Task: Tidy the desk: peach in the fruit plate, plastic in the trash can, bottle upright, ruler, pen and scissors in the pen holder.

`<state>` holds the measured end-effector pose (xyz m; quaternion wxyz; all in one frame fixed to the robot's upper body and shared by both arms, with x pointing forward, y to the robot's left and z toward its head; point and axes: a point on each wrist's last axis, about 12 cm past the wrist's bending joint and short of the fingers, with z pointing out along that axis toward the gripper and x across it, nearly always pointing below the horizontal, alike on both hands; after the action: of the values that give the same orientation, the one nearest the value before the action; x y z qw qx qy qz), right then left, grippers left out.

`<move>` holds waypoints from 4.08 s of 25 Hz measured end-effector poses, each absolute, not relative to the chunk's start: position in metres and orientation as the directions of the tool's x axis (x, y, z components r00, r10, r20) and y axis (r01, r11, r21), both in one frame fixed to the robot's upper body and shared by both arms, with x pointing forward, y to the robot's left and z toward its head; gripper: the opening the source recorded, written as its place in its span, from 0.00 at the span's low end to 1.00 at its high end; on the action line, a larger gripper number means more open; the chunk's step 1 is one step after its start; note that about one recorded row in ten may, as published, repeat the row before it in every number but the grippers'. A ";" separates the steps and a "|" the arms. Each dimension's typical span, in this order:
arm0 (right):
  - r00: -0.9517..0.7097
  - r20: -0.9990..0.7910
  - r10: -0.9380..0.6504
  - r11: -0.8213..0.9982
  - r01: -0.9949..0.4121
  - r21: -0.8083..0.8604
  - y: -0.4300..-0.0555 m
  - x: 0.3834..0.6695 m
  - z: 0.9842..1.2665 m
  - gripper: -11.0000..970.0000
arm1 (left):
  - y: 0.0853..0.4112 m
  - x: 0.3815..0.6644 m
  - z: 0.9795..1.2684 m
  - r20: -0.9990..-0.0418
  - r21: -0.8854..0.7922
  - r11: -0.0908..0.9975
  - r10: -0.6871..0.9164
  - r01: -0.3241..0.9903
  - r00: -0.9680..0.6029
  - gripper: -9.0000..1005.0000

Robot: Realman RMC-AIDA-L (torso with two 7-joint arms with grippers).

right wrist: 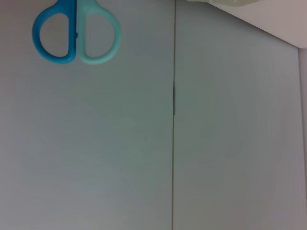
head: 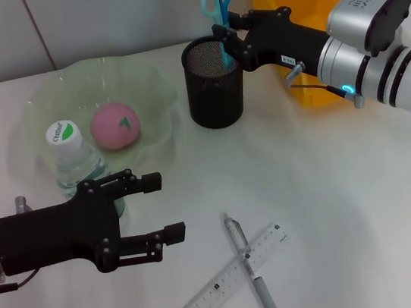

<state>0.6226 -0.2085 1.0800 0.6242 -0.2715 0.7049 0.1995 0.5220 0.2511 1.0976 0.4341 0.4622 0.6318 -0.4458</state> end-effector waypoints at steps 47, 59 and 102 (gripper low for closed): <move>-0.071 -0.987 -0.146 0.760 -0.646 -0.066 -0.206 0.621 1.079 0.30 | 0.250 0.525 1.101 -0.964 -0.158 0.180 0.183 0.971 -0.191 0.81; -0.078 -0.987 -0.143 0.764 -0.643 -0.060 -0.211 0.617 1.075 0.57 | 0.251 0.526 1.102 -0.964 -0.164 0.183 0.179 0.969 -0.196 0.81; -0.010 -0.977 0.214 0.676 -0.721 0.156 -0.260 0.572 1.098 0.81 | 0.253 0.528 1.105 -0.966 -0.170 0.194 0.160 0.966 -0.202 0.81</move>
<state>0.5717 -0.2599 1.0981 0.6731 -0.2042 0.6202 0.3471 0.5277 0.2525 1.1050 0.4469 0.4465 0.6304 -0.4512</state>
